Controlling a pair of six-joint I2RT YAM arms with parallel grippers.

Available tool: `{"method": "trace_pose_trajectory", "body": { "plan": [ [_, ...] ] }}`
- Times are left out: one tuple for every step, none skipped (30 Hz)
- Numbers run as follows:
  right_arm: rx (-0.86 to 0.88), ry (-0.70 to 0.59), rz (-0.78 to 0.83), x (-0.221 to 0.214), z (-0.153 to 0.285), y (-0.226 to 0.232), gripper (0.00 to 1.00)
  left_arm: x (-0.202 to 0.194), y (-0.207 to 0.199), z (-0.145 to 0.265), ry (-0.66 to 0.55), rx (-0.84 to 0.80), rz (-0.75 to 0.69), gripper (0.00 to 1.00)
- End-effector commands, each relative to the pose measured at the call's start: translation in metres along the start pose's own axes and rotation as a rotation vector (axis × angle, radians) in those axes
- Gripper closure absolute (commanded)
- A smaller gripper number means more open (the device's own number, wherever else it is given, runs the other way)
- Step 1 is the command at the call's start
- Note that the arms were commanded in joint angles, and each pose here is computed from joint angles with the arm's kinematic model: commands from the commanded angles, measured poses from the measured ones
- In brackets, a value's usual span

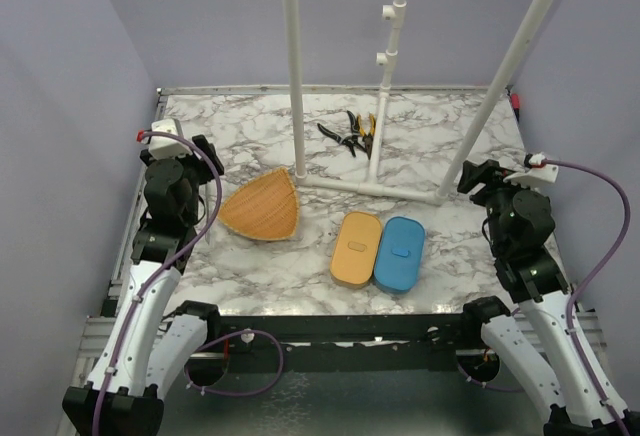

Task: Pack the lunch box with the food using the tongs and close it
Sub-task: Reset both arms

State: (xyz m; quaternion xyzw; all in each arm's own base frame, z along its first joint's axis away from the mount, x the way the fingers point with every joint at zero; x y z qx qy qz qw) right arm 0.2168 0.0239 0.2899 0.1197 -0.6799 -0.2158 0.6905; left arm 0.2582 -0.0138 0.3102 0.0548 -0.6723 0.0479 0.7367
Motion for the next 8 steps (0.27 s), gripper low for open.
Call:
{"method": "trace_pose_trajectory", "body": {
  "plan": [
    [-0.037, -0.036, 0.024, 0.0026, -0.0029, -0.0058, 0.28, -0.0087, 0.0082, 0.0037, -0.009, 0.046, -0.024, 0.26],
    [-0.039, -0.035, 0.026, 0.0029, -0.0031, -0.0059, 0.28, -0.008, 0.0081, 0.0044, -0.013, 0.044, -0.023, 0.26],
    [-0.037, -0.035, 0.026, 0.0035, -0.0028, -0.0056, 0.28, -0.0078, 0.0083, 0.005, -0.016, 0.043, -0.025, 0.26],
    [-0.035, -0.034, 0.026, 0.0034, -0.0026, -0.0053, 0.28, -0.0076, 0.0081, 0.0054, -0.018, 0.038, -0.03, 0.26],
    [-0.035, -0.034, 0.025, 0.0034, -0.0023, -0.0054, 0.28, -0.0081, 0.0082, 0.0055, -0.017, 0.036, -0.035, 0.26],
    [-0.035, -0.036, 0.022, 0.0038, -0.0018, -0.0054, 0.28, -0.0089, 0.0081, 0.0054, -0.015, 0.036, -0.038, 0.25],
    [-0.034, -0.039, 0.02, 0.0044, -0.001, -0.0055, 0.28, -0.01, 0.008, 0.0052, -0.012, 0.035, -0.04, 0.25],
    [-0.035, -0.041, 0.019, 0.0043, -0.0007, -0.0058, 0.28, -0.0101, 0.008, 0.0056, -0.012, 0.034, -0.041, 0.25]
  ]
}}
Point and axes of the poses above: each gripper's point midway between its finger pads, its own z axis back along the fingers, its own y axis along the line the jaws close on, x = y × z, the point moved 6 cm from there along z, back along the fingers, and after that the axes turned 11 degrees about -z, right-handed, at the moved point
